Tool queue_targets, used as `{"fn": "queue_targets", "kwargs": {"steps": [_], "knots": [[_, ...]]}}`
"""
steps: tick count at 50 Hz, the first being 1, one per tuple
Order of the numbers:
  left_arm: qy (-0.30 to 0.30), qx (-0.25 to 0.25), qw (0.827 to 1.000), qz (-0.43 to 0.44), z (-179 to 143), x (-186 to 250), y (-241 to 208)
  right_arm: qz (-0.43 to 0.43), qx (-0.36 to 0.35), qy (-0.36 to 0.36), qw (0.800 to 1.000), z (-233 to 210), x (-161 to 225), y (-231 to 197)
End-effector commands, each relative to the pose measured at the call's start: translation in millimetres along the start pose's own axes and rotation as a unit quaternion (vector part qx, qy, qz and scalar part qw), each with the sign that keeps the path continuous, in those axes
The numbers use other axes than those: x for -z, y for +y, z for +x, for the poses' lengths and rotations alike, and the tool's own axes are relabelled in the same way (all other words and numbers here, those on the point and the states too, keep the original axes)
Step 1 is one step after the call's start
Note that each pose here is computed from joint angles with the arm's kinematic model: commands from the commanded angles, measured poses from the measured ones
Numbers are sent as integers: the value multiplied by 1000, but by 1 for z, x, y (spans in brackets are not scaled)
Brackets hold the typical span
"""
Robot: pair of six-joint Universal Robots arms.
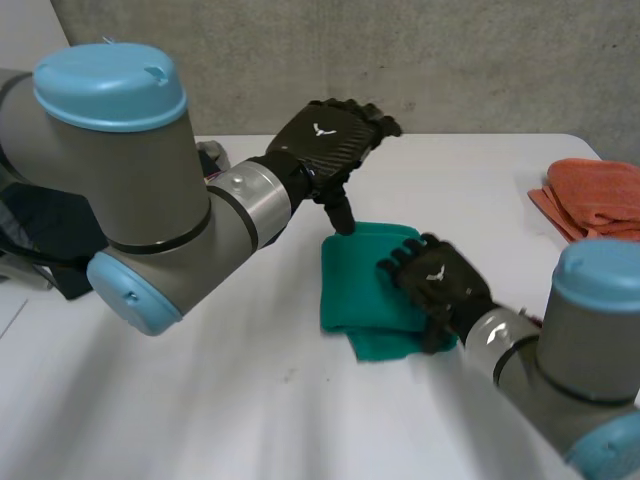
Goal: Fold the laundry.
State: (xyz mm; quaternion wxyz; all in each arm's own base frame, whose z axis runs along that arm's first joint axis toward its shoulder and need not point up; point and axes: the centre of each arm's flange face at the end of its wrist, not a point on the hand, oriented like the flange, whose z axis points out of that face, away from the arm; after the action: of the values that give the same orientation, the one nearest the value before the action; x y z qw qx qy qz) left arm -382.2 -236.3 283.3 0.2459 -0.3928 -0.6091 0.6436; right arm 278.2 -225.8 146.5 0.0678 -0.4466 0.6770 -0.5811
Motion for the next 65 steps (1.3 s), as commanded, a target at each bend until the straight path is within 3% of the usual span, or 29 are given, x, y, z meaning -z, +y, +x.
{"fn": "queue_targets", "kwargs": {"steps": [1, 33, 41, 48, 54, 60, 65], "knots": [[39, 4, 999, 4, 6, 2, -2, 15, 9, -2, 1000, -17, -11, 20], [40, 8, 999, -3, 6, 2, 3, 88, 23, 41, 995, -6, -65, 21], [35, 6, 999, -1, 2, 2, 2, 146, 36, 86, 985, 19, -79, -3], [22, 0, 1000, 16, -8, 5, -11, 209, 38, 145, 966, 68, -90, -43], [7, -3, 999, 33, -19, 10, -25, 268, 12, 233, 935, 162, -81, -72], [3, -2, 999, 49, -21, 11, -32, 299, -11, 302, 905, 249, -71, -62], [3, 1, 999, 46, -21, 11, -30, 309, 16, 344, 887, 318, -69, -17]]}}
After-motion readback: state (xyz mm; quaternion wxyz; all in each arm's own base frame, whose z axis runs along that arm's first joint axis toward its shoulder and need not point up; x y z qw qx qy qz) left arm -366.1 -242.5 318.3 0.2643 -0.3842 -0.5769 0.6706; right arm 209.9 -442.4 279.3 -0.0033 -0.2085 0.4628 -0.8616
